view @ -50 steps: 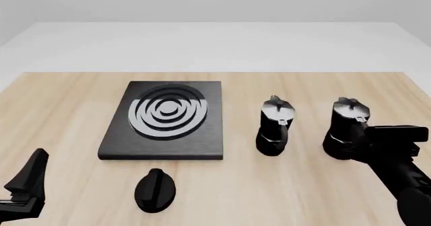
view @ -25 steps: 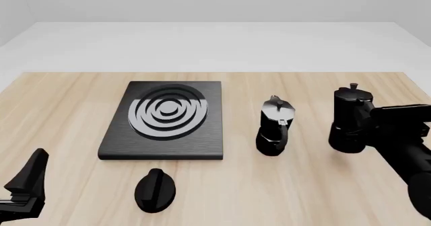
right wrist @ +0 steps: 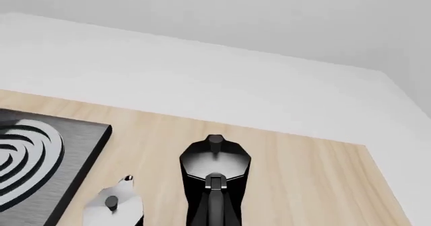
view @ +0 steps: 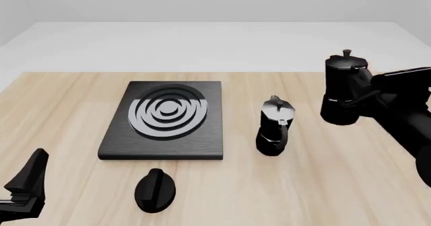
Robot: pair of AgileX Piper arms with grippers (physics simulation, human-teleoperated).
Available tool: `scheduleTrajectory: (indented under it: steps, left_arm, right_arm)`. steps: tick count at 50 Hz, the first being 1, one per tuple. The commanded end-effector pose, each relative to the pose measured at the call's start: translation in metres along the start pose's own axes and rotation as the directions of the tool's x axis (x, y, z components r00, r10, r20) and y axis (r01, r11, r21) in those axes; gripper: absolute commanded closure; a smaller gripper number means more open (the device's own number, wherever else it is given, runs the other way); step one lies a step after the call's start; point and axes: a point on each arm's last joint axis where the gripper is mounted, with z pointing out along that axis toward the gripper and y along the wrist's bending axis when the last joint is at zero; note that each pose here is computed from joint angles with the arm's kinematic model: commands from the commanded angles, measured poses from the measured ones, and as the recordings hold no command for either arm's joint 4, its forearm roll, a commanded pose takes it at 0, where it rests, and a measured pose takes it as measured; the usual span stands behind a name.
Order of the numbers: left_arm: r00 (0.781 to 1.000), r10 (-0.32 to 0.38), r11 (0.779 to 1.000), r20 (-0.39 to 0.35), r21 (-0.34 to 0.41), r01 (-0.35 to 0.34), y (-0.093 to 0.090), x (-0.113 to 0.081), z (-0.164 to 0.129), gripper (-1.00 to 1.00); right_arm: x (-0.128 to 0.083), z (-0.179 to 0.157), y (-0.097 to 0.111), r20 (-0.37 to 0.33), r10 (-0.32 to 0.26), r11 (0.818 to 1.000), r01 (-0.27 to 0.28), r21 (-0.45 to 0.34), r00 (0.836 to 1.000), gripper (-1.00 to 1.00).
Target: Put the right moka pot on the stove.
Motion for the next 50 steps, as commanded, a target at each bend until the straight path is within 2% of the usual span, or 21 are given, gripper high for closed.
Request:
scheduleTrajectory:
  steps: [1, 4, 5, 7, 8, 9, 10, 11, 16, 20, 22, 33, 43, 48, 49, 50]
  left_arm:
    - [1.000, 0.000, 1.000, 0.000, 0.000, 0.000, 0.000, 0.000, 0.000, -1.00]
    - [1.000, 0.000, 1.000, 0.000, 0.000, 0.000, 0.000, 0.000, 0.000, -1.00]
    - [1.000, 0.000, 1.000, 0.000, 0.000, 0.000, 0.000, 0.000, 0.000, -1.00]
    - [1.000, 0.000, 1.000, 0.000, 0.000, 0.000, 0.000, 0.000, 0.000, -1.00]
    - [1.000, 0.000, 1.000, 0.000, 0.000, 0.000, 0.000, 0.000, 0.000, -1.00]
    - [1.000, 0.000, 1.000, 0.000, 0.000, 0.000, 0.000, 0.000, 0.000, -1.00]
    - [1.000, 0.000, 1.000, 0.000, 0.000, 0.000, 0.000, 0.000, 0.000, -1.00]
    - [1.000, 0.000, 1.000, 0.000, 0.000, 0.000, 0.000, 0.000, 0.000, -1.00]
    - [1.000, 0.000, 1.000, 0.000, 0.000, 0.000, 0.000, 0.000, 0.000, -1.00]
    - [1.000, 0.000, 1.000, 0.000, 0.000, 0.000, 0.000, 0.000, 0.000, -1.00]
    - [1.000, 0.000, 1.000, 0.000, 0.000, 0.000, 0.000, 0.000, 0.000, -1.00]
    - [1.000, 0.000, 1.000, 0.000, 0.000, 0.000, 0.000, 0.000, 0.000, -1.00]
    - [1.000, 0.000, 1.000, 0.000, 0.000, 0.000, 0.000, 0.000, 0.000, -1.00]
    - [1.000, 0.000, 1.000, 0.000, 0.000, 0.000, 0.000, 0.000, 0.000, -1.00]
    - [1.000, 0.000, 1.000, 0.000, 0.000, 0.000, 0.000, 0.000, 0.000, -1.00]
    - [1.000, 0.000, 1.000, 0.000, 0.000, 0.000, 0.000, 0.000, 0.000, -1.00]
  right_arm:
    - [-0.056, -0.004, 0.005, 0.121, -0.004, 0.999, 0.009, -0.039, 0.993, 1.00]
    - [-0.070, -0.004, 0.008, 0.147, -0.017, 0.998, 0.026, -0.053, 0.989, 1.00]
    - [-0.072, -0.003, 0.009, 0.157, -0.037, 0.997, 0.046, -0.055, 0.987, 1.00]
    - [-0.080, -0.002, 0.010, 0.164, -0.028, 0.997, 0.039, -0.062, 0.986, 1.00]
    - [-0.080, -0.001, 0.013, 0.170, -0.062, 0.995, 0.074, -0.065, 0.983, 1.00]
    - [-0.085, 0.000, 0.013, 0.180, -0.051, 0.995, 0.065, -0.069, 0.982, 1.00]
    - [-0.090, -0.003, 0.013, 0.189, -0.001, 0.997, 0.017, -0.080, 0.982, 1.00]
    - [-0.093, -0.003, 0.014, 0.192, 0.019, 0.996, -0.002, -0.088, 0.981, 1.00]
    - [-0.103, 0.000, 0.024, 0.213, 0.054, 0.990, -0.025, -0.136, 0.975, 1.00]
    - [-0.107, 0.003, 0.030, 0.222, 0.055, 0.987, -0.020, -0.159, 0.974, 1.00]
    - [-0.113, 0.003, 0.033, 0.229, 0.089, 0.983, -0.048, -0.178, 0.969, 1.00]
    - [-0.130, 0.017, 0.052, 0.251, 0.096, 0.970, -0.034, -0.241, 0.963, 1.00]
    - [-0.133, 0.035, 0.077, 0.247, 0.096, 0.953, -0.017, -0.302, 0.964, 1.00]
    - [-0.135, 0.043, 0.088, 0.243, 0.117, 0.942, -0.030, -0.333, 0.963, 1.00]
    - [-0.139, 0.042, 0.083, 0.260, 0.147, 0.944, -0.056, -0.326, 0.954, 1.00]
    - [-0.139, 0.044, 0.086, 0.259, 0.143, 0.943, -0.052, -0.329, 0.955, 1.00]
